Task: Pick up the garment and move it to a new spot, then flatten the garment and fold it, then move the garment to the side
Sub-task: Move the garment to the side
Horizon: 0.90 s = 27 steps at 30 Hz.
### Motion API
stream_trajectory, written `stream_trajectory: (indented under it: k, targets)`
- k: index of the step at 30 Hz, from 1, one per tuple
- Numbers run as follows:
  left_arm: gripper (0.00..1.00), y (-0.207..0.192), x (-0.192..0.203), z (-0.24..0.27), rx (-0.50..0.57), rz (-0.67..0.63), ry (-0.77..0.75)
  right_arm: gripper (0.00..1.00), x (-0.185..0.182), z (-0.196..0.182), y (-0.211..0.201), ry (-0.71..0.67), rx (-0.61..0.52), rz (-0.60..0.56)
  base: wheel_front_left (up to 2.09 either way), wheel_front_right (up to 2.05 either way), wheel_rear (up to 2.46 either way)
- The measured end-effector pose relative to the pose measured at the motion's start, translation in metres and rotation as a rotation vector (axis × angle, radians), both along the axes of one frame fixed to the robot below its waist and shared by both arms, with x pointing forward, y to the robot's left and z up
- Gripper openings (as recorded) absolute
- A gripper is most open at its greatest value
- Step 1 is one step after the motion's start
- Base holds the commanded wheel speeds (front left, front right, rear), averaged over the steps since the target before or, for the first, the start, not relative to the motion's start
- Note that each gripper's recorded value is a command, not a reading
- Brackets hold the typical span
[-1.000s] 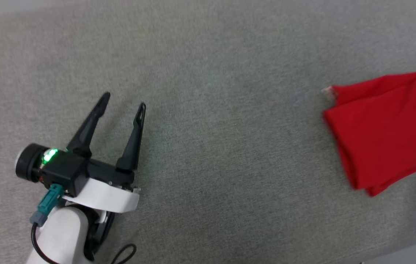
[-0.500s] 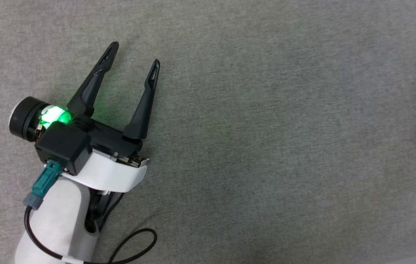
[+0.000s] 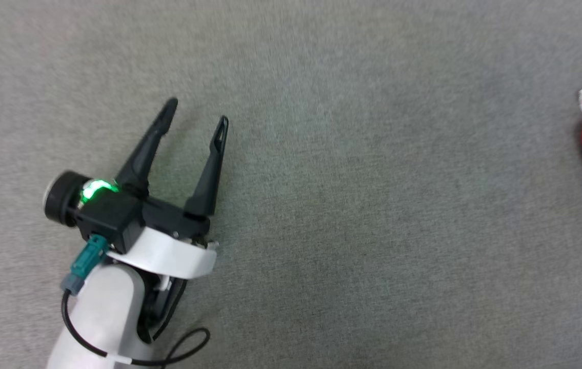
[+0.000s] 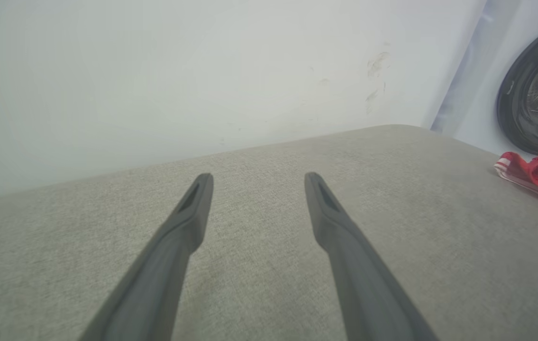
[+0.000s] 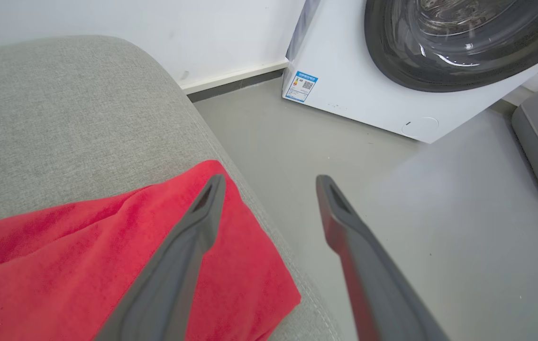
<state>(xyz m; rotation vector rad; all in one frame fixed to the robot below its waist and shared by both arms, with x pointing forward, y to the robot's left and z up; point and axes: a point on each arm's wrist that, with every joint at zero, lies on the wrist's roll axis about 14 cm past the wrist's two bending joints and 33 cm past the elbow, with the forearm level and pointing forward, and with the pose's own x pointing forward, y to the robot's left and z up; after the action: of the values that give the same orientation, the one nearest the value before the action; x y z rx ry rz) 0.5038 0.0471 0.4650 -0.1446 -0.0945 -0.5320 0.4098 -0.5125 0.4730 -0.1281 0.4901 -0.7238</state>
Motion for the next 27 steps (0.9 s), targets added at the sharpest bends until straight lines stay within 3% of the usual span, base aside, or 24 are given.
stream_trajectory:
  k: [14,27]
  targets:
    - [1.0,0.035,-0.065,0.038,-0.002,0.148,0.015,1.0,-0.029,0.016,0.055,-0.266,0.012,0.193,0.0,0.0,0.0]
    - [1.0,0.082,-0.116,0.051,0.012,0.307,0.013,1.0,-0.036,-0.001,0.186,-0.382,0.149,0.472,0.0,0.0,0.0]
